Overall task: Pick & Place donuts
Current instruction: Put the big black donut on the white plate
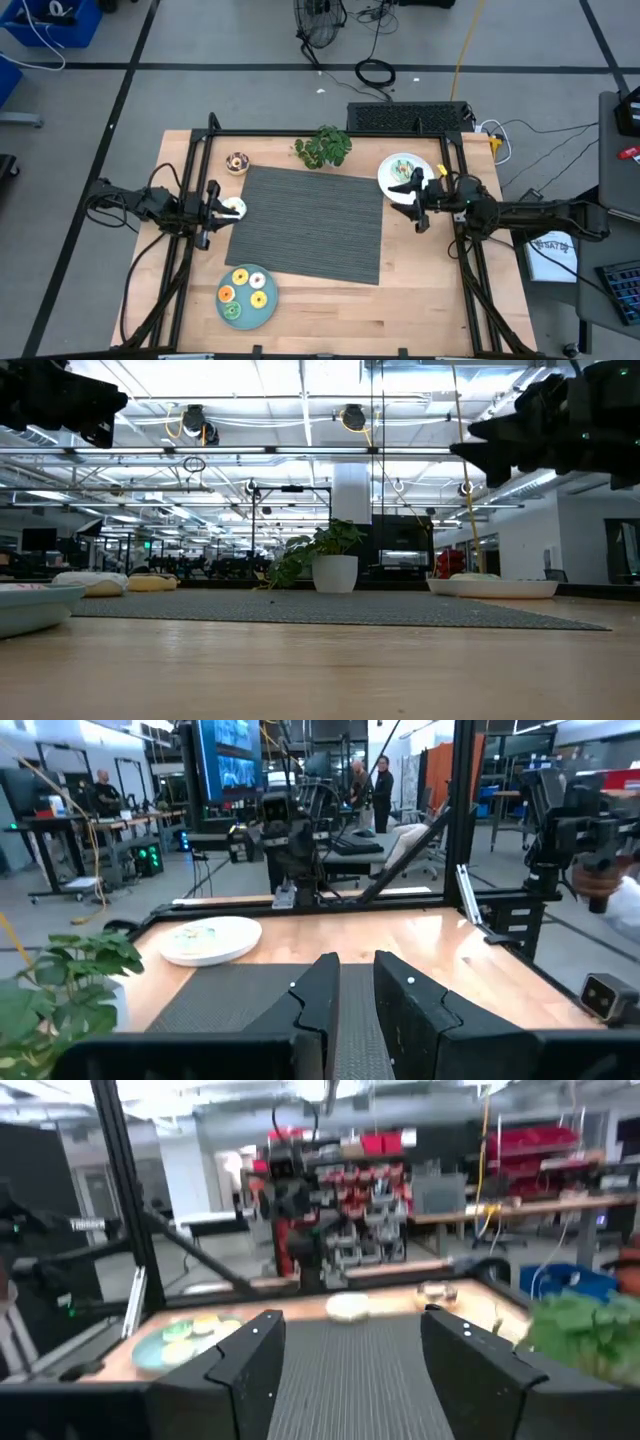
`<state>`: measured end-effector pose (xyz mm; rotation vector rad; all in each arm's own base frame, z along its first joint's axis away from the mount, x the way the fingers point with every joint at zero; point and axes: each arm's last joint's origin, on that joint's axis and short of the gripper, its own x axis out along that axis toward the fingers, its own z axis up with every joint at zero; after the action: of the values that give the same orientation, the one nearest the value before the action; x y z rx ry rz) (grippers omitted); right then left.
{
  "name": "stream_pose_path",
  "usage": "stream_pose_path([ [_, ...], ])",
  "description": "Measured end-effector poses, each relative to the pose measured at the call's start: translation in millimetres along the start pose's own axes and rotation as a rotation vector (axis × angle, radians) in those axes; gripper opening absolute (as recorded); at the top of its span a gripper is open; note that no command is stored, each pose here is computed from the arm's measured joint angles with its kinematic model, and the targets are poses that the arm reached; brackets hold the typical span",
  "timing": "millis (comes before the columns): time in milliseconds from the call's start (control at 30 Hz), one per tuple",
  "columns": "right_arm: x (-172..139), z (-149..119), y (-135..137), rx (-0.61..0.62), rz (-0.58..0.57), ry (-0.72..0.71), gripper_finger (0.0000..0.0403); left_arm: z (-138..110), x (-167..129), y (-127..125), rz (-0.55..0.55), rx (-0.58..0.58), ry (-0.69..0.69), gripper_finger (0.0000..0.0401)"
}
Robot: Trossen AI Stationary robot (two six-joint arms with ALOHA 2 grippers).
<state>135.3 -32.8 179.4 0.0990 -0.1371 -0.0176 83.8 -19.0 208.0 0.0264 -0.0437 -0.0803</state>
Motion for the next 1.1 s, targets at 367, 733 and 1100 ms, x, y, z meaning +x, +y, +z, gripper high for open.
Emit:
stream_pose_path([
  [367, 0, -7, -1, 0.029, -0.010, 0.068, 0.0216, -3, 5, 3, 0.132, 0.034, 0.051, 0.0069],
  [733, 0, -7, -1, 0.026, -0.011, 0.068, 0.0213, -43, 15, 14, 0.588, -0.129, 0.406, 0.0072],
  [1100, 0, -7, -1, 0.026, -0.012, 0.068, 0.0214, -63, 10, 45, 1.040, -0.273, 0.617, 0.0226],
])
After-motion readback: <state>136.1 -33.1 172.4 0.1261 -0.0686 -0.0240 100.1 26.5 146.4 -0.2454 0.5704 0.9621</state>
